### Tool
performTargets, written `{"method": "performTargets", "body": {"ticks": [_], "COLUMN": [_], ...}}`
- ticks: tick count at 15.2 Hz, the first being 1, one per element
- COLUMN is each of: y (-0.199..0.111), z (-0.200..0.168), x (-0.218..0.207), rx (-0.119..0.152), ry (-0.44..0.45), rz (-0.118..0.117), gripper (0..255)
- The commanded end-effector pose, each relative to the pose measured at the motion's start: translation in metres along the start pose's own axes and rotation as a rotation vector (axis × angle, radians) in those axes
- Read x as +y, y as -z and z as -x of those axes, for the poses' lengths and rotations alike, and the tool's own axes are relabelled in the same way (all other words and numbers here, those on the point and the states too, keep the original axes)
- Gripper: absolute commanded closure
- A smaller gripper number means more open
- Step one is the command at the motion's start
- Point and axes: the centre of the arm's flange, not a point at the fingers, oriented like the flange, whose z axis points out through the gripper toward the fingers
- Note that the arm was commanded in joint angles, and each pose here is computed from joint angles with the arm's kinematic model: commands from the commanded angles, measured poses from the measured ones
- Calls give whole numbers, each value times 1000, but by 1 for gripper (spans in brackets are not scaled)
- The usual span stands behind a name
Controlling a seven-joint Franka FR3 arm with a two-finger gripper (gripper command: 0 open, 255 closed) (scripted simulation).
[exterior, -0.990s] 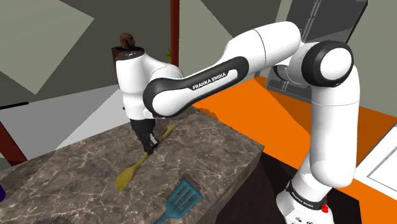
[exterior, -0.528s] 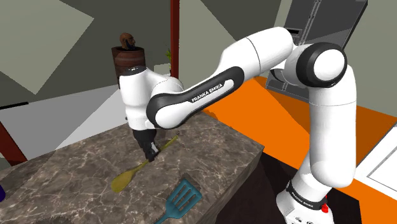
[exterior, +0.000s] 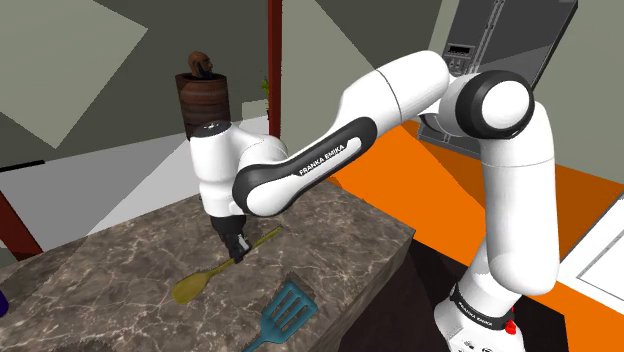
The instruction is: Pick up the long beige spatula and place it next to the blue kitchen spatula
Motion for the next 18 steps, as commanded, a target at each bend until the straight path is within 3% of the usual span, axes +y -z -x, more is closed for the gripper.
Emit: {"method": "performTargets", "body": {"ticks": [1, 5, 6, 11, 15, 18], "y": [-1, -1, -1, -1, 49, 49], "z": [0, 0, 0, 0, 0, 0], "x": [0, 0, 0, 0, 0, 0], "rx": [0, 0, 0, 0, 0, 0], "ry": [0, 0, 0, 0, 0, 0], "rz": [0, 0, 0, 0, 0, 0], "gripper": [255, 255, 0, 0, 0, 0]}}
